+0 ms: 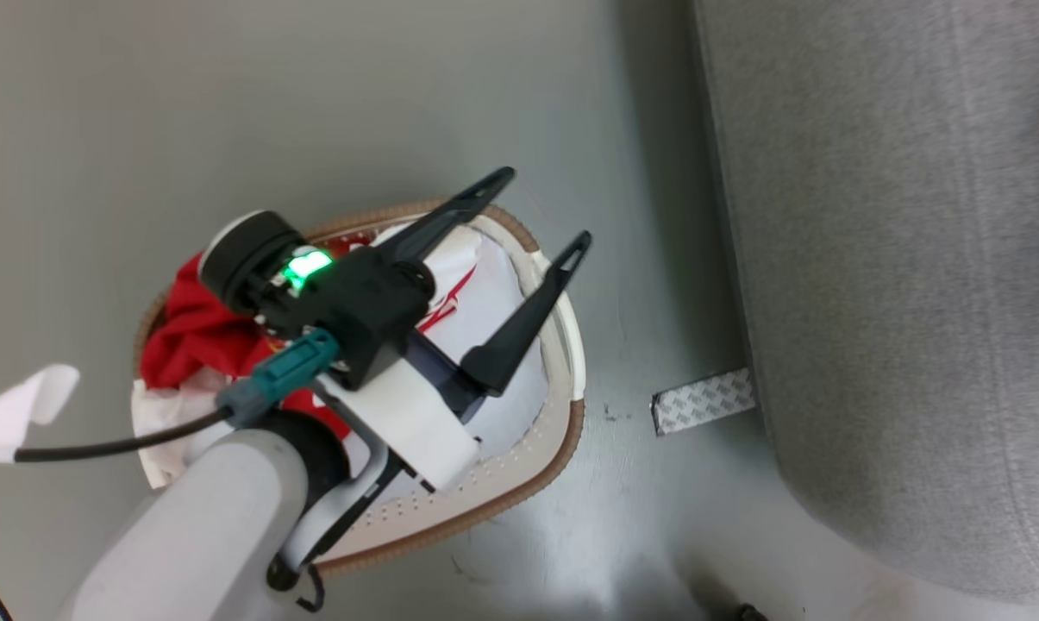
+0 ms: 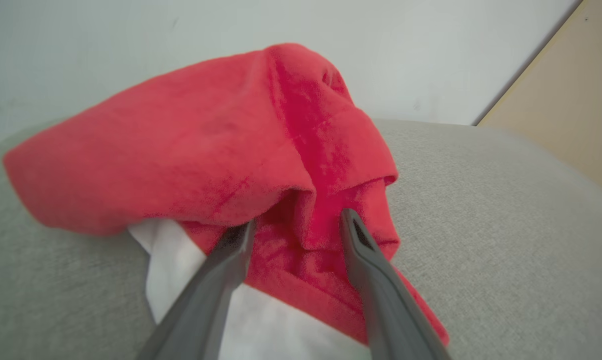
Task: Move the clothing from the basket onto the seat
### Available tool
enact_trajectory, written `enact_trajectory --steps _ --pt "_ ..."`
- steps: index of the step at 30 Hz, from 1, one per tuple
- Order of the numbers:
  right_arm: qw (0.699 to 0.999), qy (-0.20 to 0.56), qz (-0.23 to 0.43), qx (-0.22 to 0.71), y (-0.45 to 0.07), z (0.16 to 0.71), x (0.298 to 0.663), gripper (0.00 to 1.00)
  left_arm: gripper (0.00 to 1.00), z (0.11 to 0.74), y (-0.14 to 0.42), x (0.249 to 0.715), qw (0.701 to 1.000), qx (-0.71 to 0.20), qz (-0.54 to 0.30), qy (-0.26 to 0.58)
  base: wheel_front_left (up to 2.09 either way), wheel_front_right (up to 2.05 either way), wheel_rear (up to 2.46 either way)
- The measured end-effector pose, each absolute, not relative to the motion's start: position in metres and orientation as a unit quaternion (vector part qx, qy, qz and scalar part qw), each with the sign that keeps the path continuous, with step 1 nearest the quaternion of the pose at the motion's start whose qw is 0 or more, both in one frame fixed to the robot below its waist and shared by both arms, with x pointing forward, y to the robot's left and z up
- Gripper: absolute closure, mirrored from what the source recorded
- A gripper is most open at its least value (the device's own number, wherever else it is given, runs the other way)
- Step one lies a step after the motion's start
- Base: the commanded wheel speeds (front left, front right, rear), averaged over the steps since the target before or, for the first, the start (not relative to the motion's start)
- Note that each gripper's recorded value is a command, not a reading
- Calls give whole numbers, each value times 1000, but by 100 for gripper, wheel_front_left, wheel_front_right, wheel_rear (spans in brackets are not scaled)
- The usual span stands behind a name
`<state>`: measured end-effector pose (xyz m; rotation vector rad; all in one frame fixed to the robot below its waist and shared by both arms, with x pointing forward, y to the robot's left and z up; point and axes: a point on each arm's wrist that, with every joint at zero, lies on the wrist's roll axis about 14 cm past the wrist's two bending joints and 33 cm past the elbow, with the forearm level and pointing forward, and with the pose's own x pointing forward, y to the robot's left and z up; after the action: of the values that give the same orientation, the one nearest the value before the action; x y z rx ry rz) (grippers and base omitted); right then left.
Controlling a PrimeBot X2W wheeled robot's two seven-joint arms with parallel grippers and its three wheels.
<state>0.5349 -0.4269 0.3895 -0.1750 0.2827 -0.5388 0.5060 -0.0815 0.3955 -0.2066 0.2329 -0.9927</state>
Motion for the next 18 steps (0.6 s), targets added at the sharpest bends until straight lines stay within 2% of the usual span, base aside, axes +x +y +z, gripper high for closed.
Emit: enact_trajectory --steps 8,18 --pt "958 104 -249 -96 -419 426 512 0 0 431 -70 506 887 -108 -442 80 0 0 0" --pt "978 24 -181 -101 -370 492 480 0 0 470 -30 487 928 -117 -349 53 0 0 0"
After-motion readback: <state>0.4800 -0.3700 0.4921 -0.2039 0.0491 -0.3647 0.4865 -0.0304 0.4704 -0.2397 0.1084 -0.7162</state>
